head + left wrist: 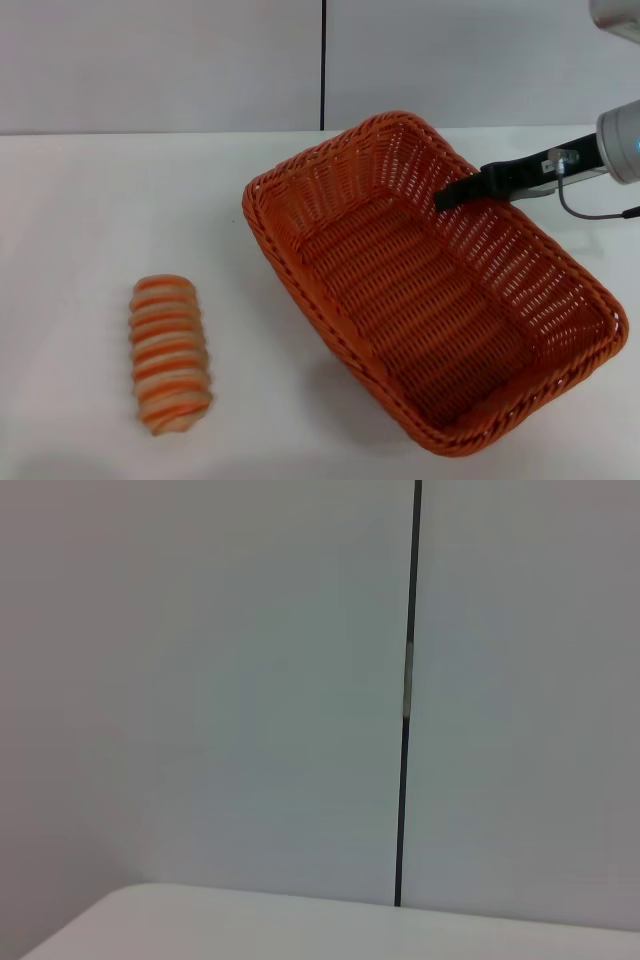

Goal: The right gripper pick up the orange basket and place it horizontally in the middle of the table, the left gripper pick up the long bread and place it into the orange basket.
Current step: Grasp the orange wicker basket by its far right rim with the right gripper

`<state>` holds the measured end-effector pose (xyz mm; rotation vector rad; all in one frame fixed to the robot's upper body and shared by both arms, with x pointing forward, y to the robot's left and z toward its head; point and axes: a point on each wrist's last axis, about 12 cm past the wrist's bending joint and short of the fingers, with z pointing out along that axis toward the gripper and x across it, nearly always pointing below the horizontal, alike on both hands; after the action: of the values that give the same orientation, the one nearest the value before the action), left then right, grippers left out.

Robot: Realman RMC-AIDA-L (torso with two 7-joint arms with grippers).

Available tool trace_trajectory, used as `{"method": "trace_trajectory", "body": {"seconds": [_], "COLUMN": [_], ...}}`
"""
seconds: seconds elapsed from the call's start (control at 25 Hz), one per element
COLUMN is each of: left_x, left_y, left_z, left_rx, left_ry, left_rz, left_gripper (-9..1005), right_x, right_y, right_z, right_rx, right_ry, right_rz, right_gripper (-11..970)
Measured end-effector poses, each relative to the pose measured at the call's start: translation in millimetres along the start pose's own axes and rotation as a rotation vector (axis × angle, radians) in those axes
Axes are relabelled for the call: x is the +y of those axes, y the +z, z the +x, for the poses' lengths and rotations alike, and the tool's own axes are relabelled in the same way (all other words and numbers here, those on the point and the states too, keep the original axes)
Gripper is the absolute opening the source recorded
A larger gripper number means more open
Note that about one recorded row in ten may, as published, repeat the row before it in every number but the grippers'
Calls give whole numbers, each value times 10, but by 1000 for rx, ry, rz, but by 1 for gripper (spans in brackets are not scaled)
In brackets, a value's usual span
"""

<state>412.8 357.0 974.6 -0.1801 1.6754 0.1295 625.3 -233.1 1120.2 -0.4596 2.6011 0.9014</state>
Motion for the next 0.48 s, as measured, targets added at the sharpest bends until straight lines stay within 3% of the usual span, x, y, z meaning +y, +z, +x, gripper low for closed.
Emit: {"method": "trace_trajectory", "body": {"seconds": [0.48], "left_x": [-8], "left_y": [20], "left_z": [15], "left_rx": [17], "left_ry": [-2], "left_rz": [-2], "left_gripper": [776], "right_x": [2], "right_y": [72], "right_z": [16], "right_rx": [-1], "right_ry": [8], "right_rz": [9], "right_gripper": [525]}}
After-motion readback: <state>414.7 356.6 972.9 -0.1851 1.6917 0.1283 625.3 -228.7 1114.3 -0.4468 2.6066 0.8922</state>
